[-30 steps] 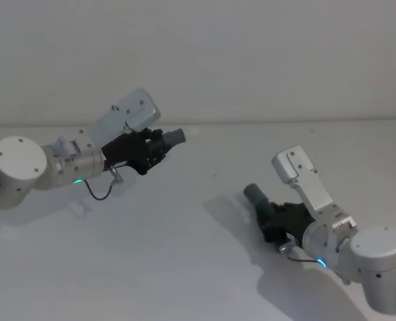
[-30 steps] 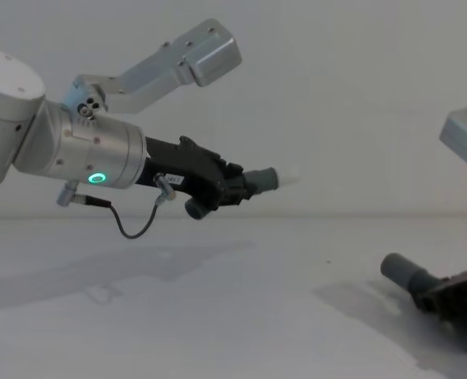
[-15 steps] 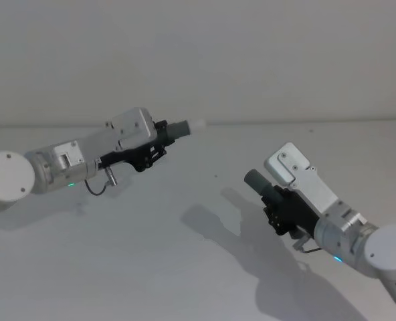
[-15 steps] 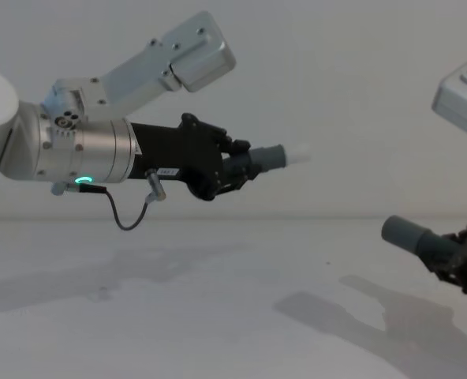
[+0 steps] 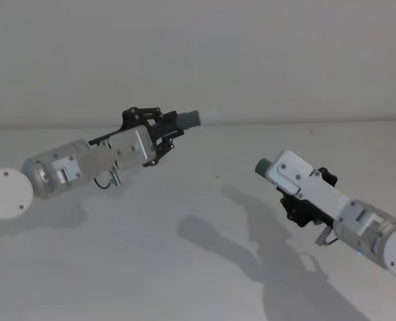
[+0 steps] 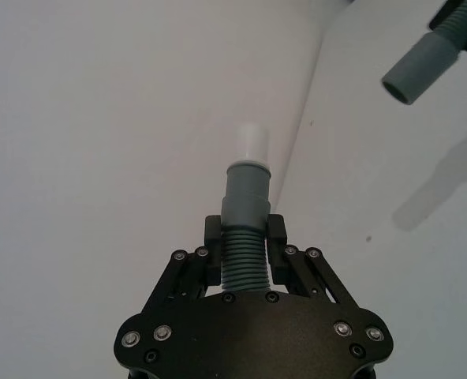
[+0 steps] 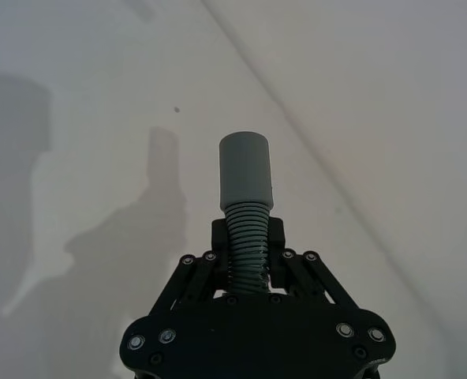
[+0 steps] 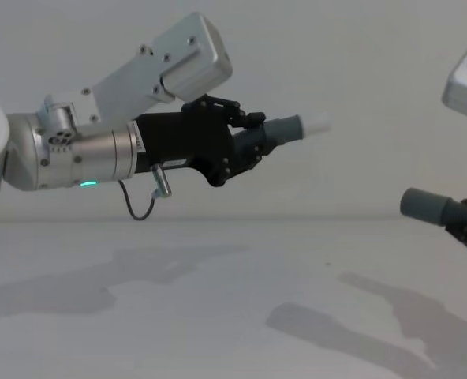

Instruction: Use both hands to pick up one end of the pipe from the table, align the ends, and insert them.

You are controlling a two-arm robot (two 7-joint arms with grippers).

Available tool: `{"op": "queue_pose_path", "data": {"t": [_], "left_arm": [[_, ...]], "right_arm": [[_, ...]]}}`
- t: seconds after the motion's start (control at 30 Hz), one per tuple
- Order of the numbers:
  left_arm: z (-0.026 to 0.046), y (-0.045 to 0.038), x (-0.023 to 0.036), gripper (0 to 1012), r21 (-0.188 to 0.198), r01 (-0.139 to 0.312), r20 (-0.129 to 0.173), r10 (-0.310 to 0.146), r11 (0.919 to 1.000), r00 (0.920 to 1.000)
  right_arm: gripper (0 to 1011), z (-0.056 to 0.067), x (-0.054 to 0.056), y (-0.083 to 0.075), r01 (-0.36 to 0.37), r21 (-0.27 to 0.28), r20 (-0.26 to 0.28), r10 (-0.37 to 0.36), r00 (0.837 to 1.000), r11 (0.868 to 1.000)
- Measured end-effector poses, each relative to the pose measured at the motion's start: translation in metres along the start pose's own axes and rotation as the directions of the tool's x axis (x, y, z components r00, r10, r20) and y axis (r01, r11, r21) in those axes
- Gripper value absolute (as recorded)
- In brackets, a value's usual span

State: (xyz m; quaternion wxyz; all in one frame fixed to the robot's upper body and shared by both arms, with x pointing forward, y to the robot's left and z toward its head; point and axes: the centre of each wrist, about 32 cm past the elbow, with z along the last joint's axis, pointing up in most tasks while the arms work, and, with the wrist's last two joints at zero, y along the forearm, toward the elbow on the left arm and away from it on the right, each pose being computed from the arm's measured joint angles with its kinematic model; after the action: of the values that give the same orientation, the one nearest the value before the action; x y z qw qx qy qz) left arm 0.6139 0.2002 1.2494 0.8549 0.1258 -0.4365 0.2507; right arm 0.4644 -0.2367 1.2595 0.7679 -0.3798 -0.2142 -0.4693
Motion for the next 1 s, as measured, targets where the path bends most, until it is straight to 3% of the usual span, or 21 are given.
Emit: {"op": "queue_pose_path", "data": {"t": [0.13, 0.2, 0.53, 0.73, 1.0], "left_arm": [[-0.0026, -0.0013, -0.0025, 304, -0.050, 0.008, 0.047, -0.005, 0.9987, 0.9989], [-0.0036, -0.0023, -0.0035, 304, -0.071, 0.016, 0.066, -0.011, 0.9973, 0.9978], [-0.0088, -0.0053, -0.0089, 304, -0.151, 0.057, 0.122, -0.038, 0.9868, 0.9918], [-0.0118, -0.0058, -0.0112, 304, -0.179, 0.075, 0.144, -0.049, 0.9809, 0.9884], [-0.0144, -0.0058, -0.0119, 304, -0.201, 0.092, 0.167, -0.059, 0.9753, 0.9842]], "right_arm": [[245, 0.000, 0.004, -0.003, 0.006, 0.002, 0.058, -0.006, 0.998, 1.000], [244, 0.000, 0.008, -0.005, 0.007, 0.004, 0.117, -0.008, 0.993, 1.000], [245, -0.001, 0.026, -0.013, 0.006, -0.004, 0.278, -0.004, 0.961, 1.000], [244, -0.002, 0.035, -0.017, 0.010, -0.015, 0.334, -0.005, 0.943, 1.000], [245, -0.003, 0.046, -0.023, 0.016, -0.024, 0.360, -0.006, 0.933, 1.000]]}}
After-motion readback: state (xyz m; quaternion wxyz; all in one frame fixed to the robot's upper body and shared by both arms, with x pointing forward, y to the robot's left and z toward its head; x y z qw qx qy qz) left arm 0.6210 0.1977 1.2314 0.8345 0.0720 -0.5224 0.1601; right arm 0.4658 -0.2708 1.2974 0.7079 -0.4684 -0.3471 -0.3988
